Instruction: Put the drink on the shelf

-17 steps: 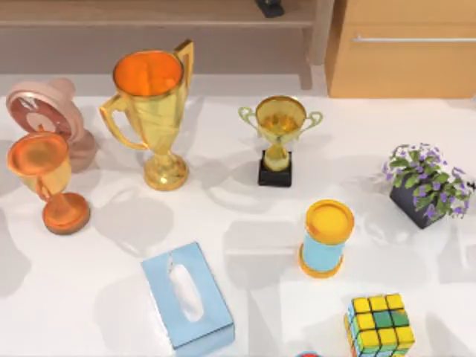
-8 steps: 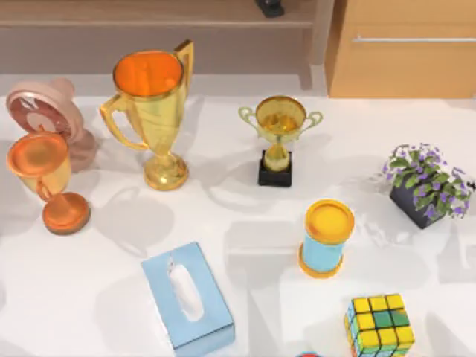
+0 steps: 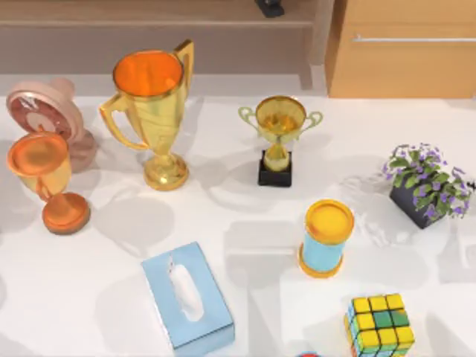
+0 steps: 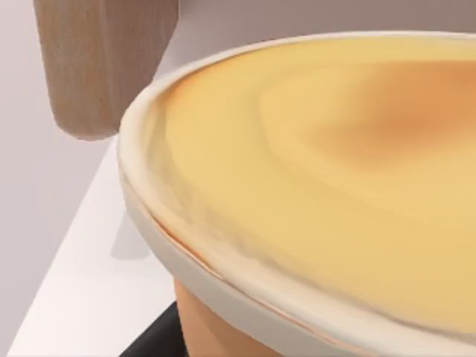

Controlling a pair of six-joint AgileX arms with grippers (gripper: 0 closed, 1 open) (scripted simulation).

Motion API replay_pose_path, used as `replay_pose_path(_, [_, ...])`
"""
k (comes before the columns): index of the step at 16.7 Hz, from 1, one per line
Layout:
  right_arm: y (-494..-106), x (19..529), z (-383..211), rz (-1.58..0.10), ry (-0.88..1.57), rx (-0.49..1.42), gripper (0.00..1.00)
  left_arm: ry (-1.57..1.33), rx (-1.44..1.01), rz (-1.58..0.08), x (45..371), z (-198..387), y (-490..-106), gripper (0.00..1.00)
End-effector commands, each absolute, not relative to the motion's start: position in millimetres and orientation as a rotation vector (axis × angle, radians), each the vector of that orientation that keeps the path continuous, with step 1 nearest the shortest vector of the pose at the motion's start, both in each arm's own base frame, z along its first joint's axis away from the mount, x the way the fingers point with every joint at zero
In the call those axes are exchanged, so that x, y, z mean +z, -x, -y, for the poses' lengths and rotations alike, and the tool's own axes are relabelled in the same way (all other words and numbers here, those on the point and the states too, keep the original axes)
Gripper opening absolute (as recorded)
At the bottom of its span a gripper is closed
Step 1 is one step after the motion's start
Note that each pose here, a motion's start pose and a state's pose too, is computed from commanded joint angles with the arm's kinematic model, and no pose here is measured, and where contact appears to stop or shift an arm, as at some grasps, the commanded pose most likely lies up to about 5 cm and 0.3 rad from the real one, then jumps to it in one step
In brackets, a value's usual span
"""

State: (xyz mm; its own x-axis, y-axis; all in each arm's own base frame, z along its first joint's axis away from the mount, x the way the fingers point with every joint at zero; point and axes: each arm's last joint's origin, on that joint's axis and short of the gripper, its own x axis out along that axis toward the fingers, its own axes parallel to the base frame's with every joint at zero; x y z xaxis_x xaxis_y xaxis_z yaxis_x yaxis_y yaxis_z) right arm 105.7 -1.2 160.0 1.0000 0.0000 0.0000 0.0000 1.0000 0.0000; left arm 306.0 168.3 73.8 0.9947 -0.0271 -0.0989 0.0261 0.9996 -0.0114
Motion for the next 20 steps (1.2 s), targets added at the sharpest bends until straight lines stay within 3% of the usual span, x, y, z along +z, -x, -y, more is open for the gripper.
replay_pose_path(10, [-105.7,160.0,1.2,0.000,0.000,0.000,1.00,0.010,-0.027,-0.099,73.8,-168.3,-306.0,0.02])
replay_pose_path(20, [-105.7,160.0,1.2,0.000,0.000,0.000,1.00,0.008,-0.025,-0.098,75.0,-168.9,-305.6,0.00])
